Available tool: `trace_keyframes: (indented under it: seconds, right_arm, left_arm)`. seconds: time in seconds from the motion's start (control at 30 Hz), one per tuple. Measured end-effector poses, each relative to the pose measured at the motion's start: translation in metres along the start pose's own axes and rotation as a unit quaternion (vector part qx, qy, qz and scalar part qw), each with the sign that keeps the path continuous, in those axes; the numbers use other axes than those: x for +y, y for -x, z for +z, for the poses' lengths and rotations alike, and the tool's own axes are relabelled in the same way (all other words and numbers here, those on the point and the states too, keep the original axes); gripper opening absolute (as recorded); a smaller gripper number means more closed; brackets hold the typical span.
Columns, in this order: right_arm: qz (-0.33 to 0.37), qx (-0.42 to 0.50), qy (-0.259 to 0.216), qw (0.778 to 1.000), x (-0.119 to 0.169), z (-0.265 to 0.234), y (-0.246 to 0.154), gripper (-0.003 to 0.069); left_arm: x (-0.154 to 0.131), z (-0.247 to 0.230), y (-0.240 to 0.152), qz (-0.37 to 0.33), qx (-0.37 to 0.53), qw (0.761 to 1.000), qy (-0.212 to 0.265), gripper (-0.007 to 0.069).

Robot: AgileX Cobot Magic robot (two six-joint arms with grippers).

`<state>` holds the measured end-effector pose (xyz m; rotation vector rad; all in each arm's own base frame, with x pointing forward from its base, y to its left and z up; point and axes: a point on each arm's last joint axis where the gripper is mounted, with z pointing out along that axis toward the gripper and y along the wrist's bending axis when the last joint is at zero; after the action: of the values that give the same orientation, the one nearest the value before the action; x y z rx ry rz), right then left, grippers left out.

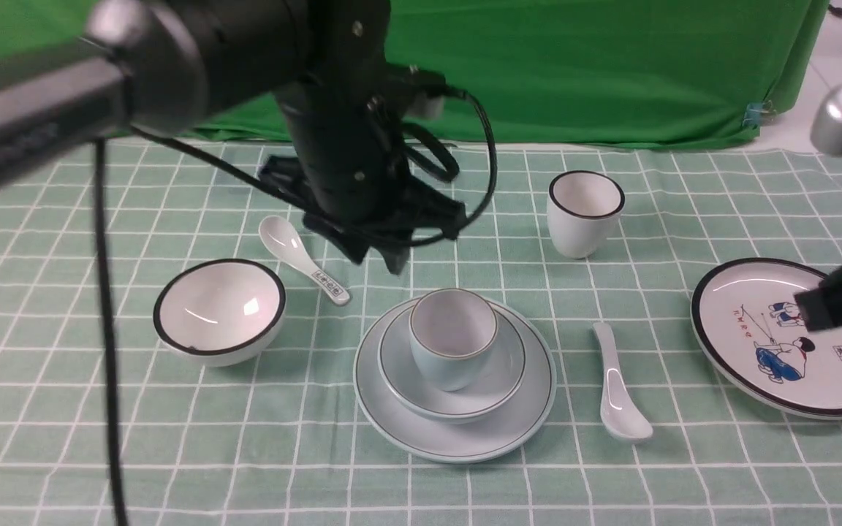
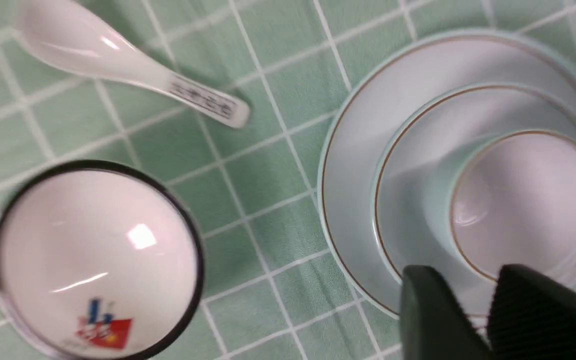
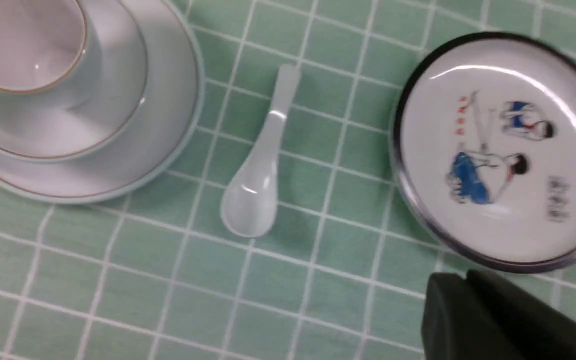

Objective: Place the bowls on the plates on the blue tablecloth, put the cups on the bowls, and place the spoons in the cups.
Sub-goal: 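Move the gripper down to the white spoon beside the saucer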

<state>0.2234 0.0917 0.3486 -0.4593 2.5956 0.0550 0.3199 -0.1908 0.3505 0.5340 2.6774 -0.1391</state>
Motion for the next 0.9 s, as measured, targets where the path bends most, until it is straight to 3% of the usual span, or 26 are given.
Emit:
trace_keyframes:
  seconds: [0.13, 0.23, 0.4, 0.5, 0.7, 0.9]
  right_arm:
    - [0.019, 0.028, 0.030, 0.999, -0.006, 0.033, 0.021, 0.0085]
    - [0.017, 0.031, 0.029, 0.999, -0.007, 0.054, 0.032, 0.0141]
    - [0.017, 0.049, 0.029, 0.998, -0.005, 0.121, 0.050, 0.0389]
    - [0.014, 0.072, 0.029, 0.997, -0.004, 0.156, 0.055, 0.0435]
    - [0.014, 0.108, 0.028, 0.994, -0.002, 0.210, 0.058, 0.0450]
    - [0.012, 0.125, 0.033, 0.992, 0.004, 0.239, 0.056, 0.0451]
  left_arm:
    - [0.006, -0.064, -0.022, -0.005, -0.076, 0.997, -0.011, 0.0023]
    - [0.009, -0.083, -0.039, -0.008, -0.101, 0.995, -0.016, 0.0012]
    - [0.019, -0.105, -0.102, -0.022, -0.164, 0.986, -0.029, 0.0008]
    - [0.023, -0.102, -0.129, -0.034, -0.189, 0.981, -0.036, 0.0008]
    - [0.030, -0.081, -0.182, -0.058, -0.174, 0.982, -0.039, 0.0008]
    - [0.032, -0.067, -0.202, -0.076, -0.149, 0.985, -0.037, 0.0009]
